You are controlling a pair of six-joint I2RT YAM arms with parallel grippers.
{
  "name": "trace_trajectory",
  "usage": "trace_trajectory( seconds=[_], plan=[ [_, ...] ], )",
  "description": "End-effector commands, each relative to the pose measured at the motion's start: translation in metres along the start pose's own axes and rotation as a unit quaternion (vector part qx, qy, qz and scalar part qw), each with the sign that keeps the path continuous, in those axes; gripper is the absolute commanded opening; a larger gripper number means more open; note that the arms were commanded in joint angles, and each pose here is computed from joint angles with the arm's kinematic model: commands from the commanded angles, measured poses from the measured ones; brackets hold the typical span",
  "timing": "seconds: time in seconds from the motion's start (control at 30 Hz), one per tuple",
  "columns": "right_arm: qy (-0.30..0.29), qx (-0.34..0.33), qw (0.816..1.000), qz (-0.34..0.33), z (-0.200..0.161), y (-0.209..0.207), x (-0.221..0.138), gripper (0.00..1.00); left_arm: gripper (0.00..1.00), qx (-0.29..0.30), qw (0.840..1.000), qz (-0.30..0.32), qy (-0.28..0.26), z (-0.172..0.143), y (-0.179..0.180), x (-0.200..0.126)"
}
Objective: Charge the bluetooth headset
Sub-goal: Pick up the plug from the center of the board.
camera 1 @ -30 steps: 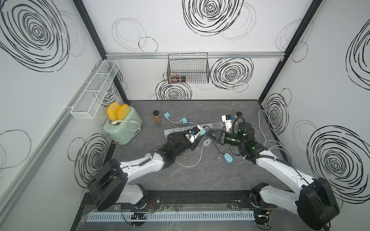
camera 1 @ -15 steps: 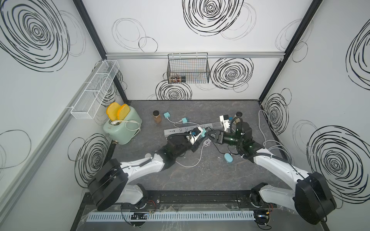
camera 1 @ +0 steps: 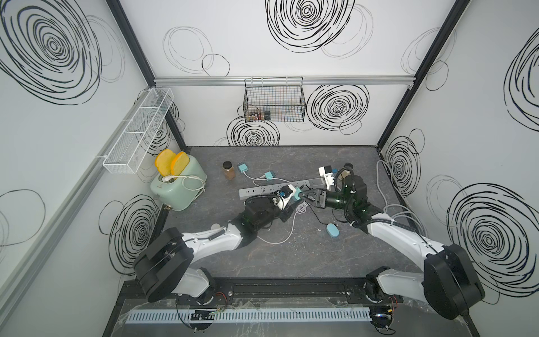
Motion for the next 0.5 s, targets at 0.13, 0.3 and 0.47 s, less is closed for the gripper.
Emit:
trace_trajectory(
  seconds=[0.13, 0.3, 0.47],
  plan=[
    [0.004, -0.168, 0.986, 0.001, 0.03, -0.013, -0.023, 0.05, 0.72, -0.05, 0.997, -0.025, -0.056, 0.023, 0.006, -0.009],
    [0.005, -0.278, 0.96, -0.032, 0.042, -0.034, -0.025, 0.03, 0.74, -0.074, 0.997, -0.01, -0.02, 0.009, 0.014, -0.02],
    [0.023, -0.38, 0.922, -0.064, 0.063, -0.064, -0.018, 0.04, 0.73, -0.121, 0.992, 0.033, 0.012, -0.011, 0.025, -0.039]
  ],
)
Point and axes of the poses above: each gripper's point midway between its finger pads, its own x axis out along the fingers, its own y axis along the line the jaws close on, z = x × y, the point moved 3 cm from there along -x, back along the fingers, and after that the axes turned 5 degrees about x, right-handed, at the moved point
